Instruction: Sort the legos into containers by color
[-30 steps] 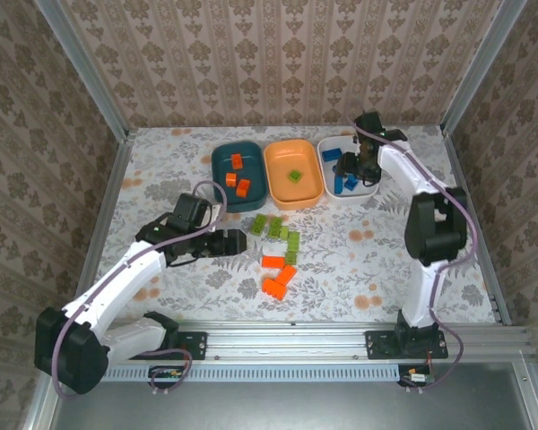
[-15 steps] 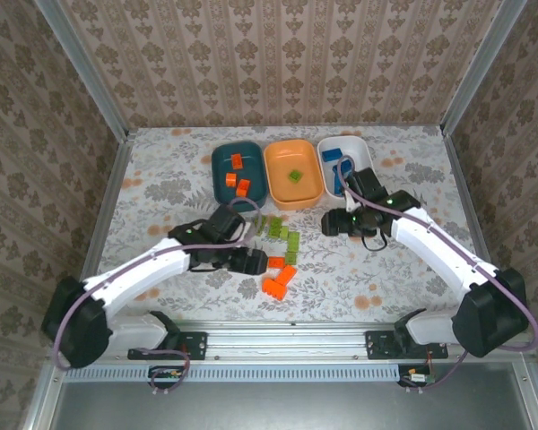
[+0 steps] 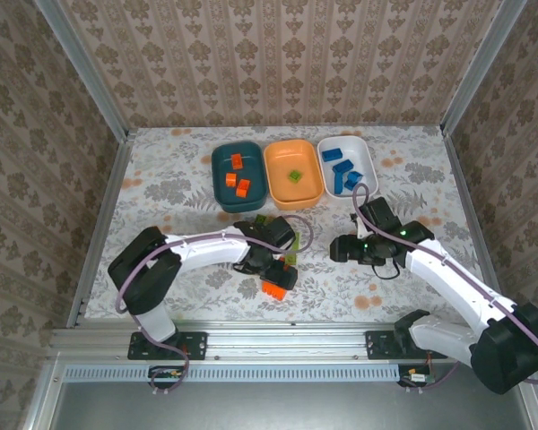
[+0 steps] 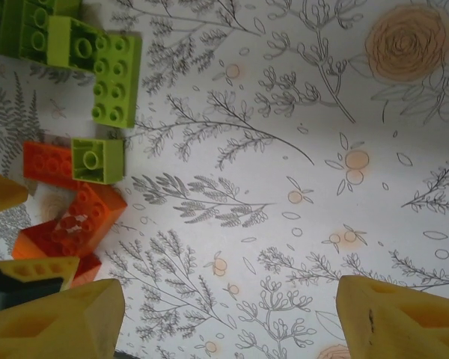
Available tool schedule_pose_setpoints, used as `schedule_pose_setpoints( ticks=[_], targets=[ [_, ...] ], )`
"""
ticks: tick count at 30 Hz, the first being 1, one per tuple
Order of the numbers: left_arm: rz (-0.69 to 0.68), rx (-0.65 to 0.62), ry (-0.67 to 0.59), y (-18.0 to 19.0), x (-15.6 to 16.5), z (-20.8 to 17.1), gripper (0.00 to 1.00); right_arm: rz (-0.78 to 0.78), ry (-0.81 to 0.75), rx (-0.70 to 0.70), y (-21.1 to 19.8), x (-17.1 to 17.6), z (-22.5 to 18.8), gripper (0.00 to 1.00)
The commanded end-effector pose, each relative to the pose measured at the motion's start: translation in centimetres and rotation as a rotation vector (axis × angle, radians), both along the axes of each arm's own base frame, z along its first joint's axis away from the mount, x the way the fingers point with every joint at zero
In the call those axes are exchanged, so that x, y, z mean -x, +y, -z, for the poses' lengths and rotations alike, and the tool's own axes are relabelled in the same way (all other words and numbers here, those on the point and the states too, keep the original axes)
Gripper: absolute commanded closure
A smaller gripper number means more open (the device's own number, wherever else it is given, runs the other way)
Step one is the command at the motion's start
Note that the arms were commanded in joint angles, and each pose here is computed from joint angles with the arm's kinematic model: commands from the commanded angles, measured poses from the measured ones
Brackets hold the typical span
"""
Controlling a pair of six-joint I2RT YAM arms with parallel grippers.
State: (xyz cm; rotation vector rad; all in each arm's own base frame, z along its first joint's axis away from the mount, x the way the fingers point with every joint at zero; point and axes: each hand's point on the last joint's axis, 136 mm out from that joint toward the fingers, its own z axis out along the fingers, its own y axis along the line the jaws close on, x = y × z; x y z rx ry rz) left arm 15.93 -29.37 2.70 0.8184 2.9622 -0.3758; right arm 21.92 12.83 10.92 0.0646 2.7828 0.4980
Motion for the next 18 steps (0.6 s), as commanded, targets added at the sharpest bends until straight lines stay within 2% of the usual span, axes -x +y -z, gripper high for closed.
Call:
schedule_pose_setpoints(
  ticks=[1,8,18],
  targets=[
    [0.045,-0.059,0.0,0.3,0.3,0.0,0.05,0.009,-0.001,-0.036,0.4,0.5,0.0,0.23],
    [0.097,-0.087,0.033,-0.1,2.3,0.7,0.05,0.019,0.008,-0.041,0.4,0.6,0.7,0.22],
    [0.113,-0.092,0.045,-0.2,3.3,0.7,0.03,0.031,0.008,-0.066,0.6,0.9,0.7,0.19]
  ],
)
